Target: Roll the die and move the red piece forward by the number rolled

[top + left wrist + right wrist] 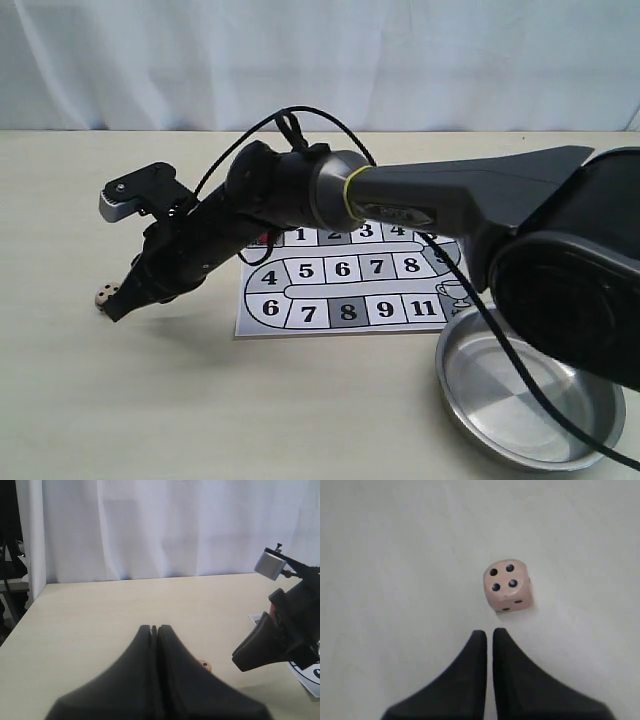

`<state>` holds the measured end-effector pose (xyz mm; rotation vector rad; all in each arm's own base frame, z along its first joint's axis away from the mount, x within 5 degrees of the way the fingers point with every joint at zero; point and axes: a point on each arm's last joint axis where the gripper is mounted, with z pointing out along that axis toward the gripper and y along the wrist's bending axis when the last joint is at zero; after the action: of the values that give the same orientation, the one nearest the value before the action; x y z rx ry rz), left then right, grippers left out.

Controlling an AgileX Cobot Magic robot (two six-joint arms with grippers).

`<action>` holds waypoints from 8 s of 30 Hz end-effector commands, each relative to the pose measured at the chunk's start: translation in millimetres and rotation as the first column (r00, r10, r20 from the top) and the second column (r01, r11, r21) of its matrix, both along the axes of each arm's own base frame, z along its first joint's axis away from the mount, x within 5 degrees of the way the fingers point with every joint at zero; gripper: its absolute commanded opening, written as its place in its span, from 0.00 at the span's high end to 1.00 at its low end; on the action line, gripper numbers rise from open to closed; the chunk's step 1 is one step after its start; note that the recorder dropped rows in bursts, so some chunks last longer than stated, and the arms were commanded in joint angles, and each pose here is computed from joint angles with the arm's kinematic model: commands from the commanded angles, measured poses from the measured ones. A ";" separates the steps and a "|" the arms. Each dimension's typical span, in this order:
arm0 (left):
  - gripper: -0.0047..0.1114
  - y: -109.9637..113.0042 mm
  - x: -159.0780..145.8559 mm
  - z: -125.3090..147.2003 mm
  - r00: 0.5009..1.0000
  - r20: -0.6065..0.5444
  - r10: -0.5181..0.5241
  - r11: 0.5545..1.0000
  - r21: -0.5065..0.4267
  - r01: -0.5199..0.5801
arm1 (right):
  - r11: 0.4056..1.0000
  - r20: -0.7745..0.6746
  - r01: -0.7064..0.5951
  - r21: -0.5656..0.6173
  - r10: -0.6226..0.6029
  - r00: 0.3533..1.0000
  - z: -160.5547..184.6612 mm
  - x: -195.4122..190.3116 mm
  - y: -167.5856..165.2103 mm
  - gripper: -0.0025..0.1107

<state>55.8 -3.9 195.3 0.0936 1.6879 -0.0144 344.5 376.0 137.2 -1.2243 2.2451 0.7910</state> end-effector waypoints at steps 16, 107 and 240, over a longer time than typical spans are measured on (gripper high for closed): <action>0.96 0.0 0.0 -0.3 1.000 0.007 0.000 1.000 0.001 0.000 | 1.000 0.036 -0.002 0.005 0.002 0.999 -2.3 -0.7 7.1 0.94; 0.96 0.0 0.0 -0.3 1.000 0.007 0.000 1.000 0.001 0.000 | 0.868 0.305 0.494 0.048 -0.484 0.820 -30.8 79.9 -94.3 0.68; 0.96 0.0 0.0 -0.3 1.000 0.007 0.000 1.000 0.001 0.000 | 0.778 0.212 0.610 -0.150 -0.577 0.788 34.0 115.3 -238.9 0.94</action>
<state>55.8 -3.9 195.3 0.0936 1.6879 -0.0144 457.8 150.1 149.6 -0.5788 2.4517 0.2148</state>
